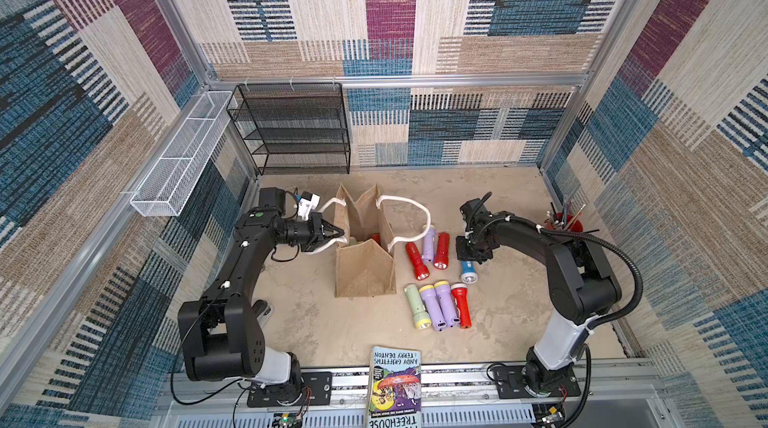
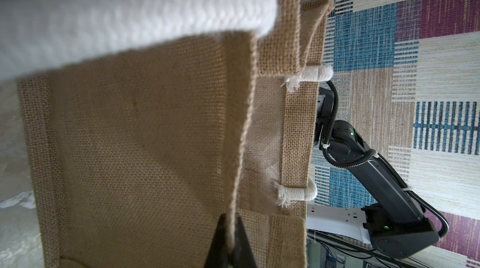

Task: Put the flashlights into the tote bags
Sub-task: Pick up the flashlight from the center of the board, then place the flashlight in the canvas bag.

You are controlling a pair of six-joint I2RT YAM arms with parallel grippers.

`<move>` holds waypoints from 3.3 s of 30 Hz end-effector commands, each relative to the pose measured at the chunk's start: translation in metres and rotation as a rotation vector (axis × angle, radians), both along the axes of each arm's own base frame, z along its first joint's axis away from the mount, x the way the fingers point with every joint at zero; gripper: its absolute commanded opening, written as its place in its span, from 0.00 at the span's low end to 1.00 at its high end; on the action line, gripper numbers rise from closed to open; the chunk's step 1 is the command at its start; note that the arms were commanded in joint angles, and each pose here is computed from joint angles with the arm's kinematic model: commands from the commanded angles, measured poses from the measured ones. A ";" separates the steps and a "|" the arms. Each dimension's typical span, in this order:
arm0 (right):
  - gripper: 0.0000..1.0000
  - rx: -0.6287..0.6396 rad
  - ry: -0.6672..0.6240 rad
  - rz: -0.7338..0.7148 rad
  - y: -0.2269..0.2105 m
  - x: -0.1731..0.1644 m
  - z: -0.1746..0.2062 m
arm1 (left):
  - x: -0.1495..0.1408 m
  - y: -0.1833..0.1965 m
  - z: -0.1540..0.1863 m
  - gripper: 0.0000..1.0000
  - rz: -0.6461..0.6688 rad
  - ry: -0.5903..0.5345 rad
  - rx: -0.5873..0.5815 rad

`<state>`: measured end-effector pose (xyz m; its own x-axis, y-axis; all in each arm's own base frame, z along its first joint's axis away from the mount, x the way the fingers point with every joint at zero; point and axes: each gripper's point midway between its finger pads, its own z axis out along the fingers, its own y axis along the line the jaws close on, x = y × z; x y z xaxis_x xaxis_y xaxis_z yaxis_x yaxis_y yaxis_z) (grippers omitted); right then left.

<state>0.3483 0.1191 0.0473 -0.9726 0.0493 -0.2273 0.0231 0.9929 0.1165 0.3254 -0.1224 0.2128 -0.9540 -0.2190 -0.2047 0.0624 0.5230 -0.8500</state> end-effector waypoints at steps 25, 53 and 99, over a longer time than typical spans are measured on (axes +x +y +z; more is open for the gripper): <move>0.26 0.645 -0.726 0.398 0.229 0.076 0.358 | -0.001 -0.002 0.011 0.00 -0.007 -0.037 -0.018; 0.25 0.571 -0.500 0.661 0.322 0.020 0.195 | 0.005 0.001 0.015 0.00 0.013 -0.040 -0.065; 0.61 0.453 -0.321 0.779 0.331 -0.023 0.173 | 0.004 0.000 0.016 0.00 0.008 -0.038 -0.082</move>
